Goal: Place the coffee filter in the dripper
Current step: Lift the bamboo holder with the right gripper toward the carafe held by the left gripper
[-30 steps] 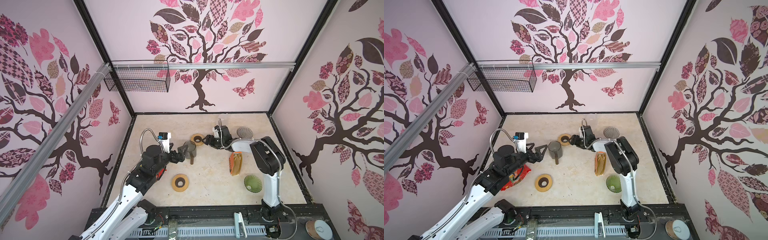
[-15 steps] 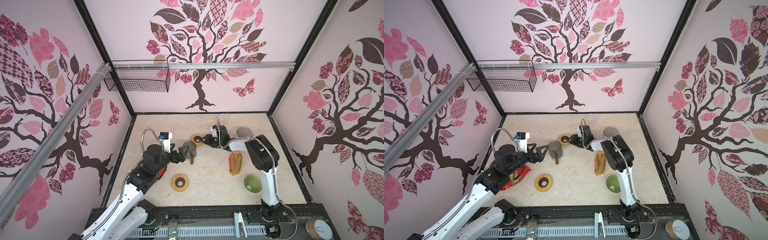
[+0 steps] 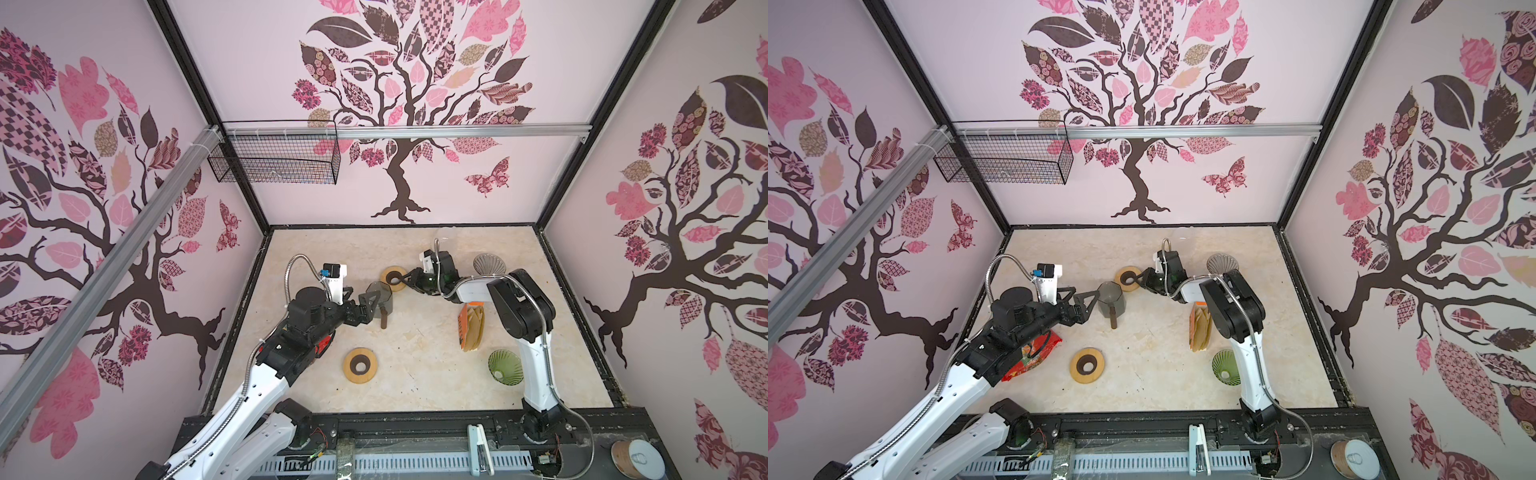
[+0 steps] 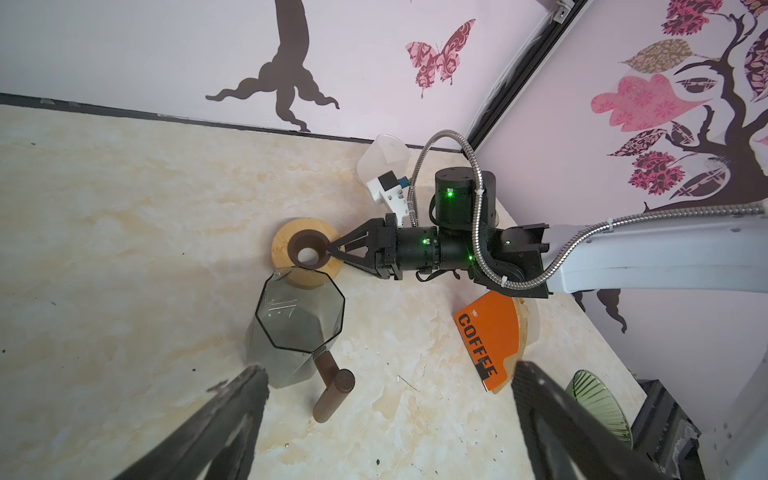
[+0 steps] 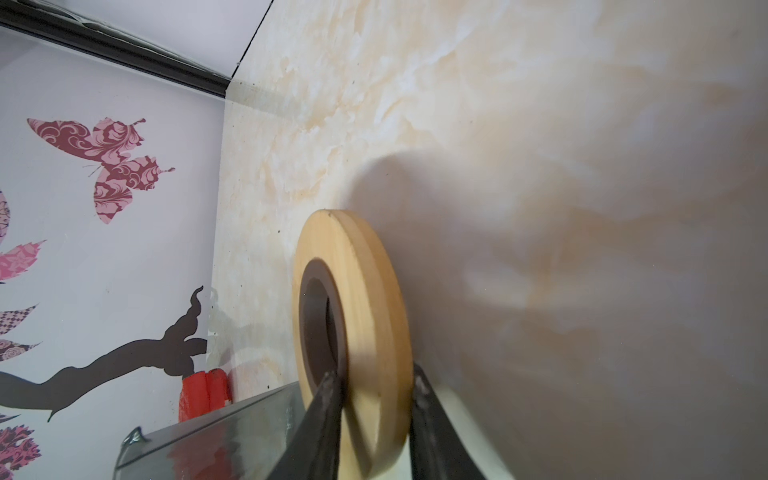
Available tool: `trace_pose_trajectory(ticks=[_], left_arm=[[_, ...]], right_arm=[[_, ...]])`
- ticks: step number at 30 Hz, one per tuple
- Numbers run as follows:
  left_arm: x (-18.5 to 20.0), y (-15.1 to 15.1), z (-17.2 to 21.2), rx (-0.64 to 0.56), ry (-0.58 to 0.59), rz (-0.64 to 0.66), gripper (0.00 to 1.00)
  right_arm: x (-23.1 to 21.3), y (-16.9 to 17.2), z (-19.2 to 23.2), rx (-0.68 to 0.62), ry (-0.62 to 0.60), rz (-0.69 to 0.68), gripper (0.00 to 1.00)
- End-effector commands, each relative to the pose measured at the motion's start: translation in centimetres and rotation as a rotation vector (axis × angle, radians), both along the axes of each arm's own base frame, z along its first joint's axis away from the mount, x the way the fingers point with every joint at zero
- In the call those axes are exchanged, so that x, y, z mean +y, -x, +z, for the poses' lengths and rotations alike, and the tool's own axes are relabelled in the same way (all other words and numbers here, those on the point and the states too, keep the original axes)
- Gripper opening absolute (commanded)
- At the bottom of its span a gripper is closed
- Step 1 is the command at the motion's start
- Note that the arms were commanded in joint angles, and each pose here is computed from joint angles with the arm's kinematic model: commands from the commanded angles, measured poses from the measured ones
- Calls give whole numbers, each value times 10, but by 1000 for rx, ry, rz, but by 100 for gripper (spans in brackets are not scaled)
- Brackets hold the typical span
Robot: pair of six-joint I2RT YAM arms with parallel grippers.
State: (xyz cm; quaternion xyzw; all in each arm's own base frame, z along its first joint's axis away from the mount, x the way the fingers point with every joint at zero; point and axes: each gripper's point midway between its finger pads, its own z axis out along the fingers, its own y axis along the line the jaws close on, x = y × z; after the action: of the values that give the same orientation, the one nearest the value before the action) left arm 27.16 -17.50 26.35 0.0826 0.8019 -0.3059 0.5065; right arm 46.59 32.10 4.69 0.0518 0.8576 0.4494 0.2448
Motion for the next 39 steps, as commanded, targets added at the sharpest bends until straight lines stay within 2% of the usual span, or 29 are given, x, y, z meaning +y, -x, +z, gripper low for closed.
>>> trace_pose_trajectory(ticks=[1,20,39], left_arm=[[-2,-2,12,-35,26,-6,95],[-1,-6,6,-16,17,4,95],[-2,-5,9,-11,33,-7,94]], right_arm=[[7,-7,-6,-1,-22,4,25],[1,-3,10,-33,-57,-11,10],[-22,6,104,-213,-100,-78,3]])
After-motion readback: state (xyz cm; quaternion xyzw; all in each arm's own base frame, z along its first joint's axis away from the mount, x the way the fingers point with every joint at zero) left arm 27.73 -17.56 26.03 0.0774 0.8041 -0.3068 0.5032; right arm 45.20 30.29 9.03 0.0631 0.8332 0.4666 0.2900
